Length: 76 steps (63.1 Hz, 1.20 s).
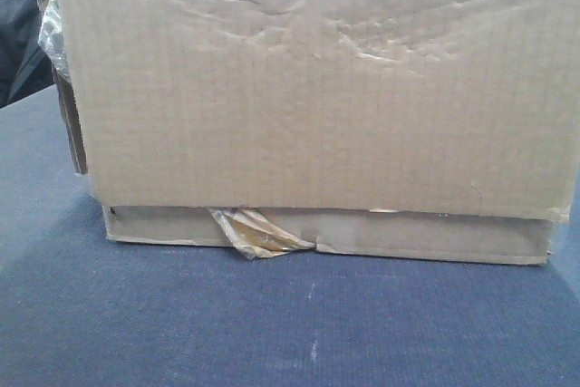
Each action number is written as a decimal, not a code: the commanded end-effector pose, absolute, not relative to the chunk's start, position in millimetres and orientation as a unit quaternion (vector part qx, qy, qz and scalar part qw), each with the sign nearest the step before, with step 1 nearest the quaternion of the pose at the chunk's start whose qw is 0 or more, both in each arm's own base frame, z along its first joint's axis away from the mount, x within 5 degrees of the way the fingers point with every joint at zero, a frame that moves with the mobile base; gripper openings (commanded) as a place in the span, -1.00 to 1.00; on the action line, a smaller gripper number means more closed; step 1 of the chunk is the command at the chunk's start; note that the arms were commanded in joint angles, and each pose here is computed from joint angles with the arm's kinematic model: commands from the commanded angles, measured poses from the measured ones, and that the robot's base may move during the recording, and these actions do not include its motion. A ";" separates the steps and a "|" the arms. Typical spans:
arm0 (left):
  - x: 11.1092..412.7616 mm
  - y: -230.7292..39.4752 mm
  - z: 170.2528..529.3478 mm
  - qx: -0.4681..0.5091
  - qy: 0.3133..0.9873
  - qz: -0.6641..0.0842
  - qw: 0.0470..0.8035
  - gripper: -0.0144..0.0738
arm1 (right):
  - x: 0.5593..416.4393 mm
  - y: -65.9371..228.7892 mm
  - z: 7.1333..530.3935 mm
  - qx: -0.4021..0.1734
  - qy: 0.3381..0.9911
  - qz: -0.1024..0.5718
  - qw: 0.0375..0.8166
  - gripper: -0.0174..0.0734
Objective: Stack two boxes on right shelf middle
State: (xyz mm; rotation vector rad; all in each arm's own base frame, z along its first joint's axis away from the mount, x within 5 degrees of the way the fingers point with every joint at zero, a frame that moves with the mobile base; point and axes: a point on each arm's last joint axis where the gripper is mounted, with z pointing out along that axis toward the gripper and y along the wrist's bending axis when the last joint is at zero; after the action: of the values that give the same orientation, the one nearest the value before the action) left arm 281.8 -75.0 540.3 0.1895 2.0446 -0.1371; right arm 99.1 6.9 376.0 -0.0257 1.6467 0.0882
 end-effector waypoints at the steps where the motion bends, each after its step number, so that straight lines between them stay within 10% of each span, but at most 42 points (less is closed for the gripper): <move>1: 295.5 -107.1 526.6 0.097 0.857 -0.089 0.499 -0.93 | 100.3 7.0 379.7 -0.013 0.727 0.038 0.685 0.64; 37: 375.9 -174.0 414.1 0.118 0.931 -0.084 0.336 -0.84 | 100.3 7.0 379.3 -0.013 0.728 0.038 0.684 0.64; 56: 373.9 -173.3 417.0 0.117 0.929 -0.086 0.339 0.76 | 100.1 7.0 380.0 -0.013 0.728 0.038 0.685 0.64; 76: 334.5 -148.7 482.9 0.112 0.895 -0.084 0.423 0.41 | 104.8 15.0 417.4 -0.043 0.745 0.061 0.663 0.64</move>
State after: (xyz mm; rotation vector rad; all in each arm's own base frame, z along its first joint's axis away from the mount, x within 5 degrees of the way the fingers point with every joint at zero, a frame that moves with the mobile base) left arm 351.8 -160.0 454.4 0.2951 2.3327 -0.2282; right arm 99.0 11.6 402.6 -0.0686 1.6707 0.1216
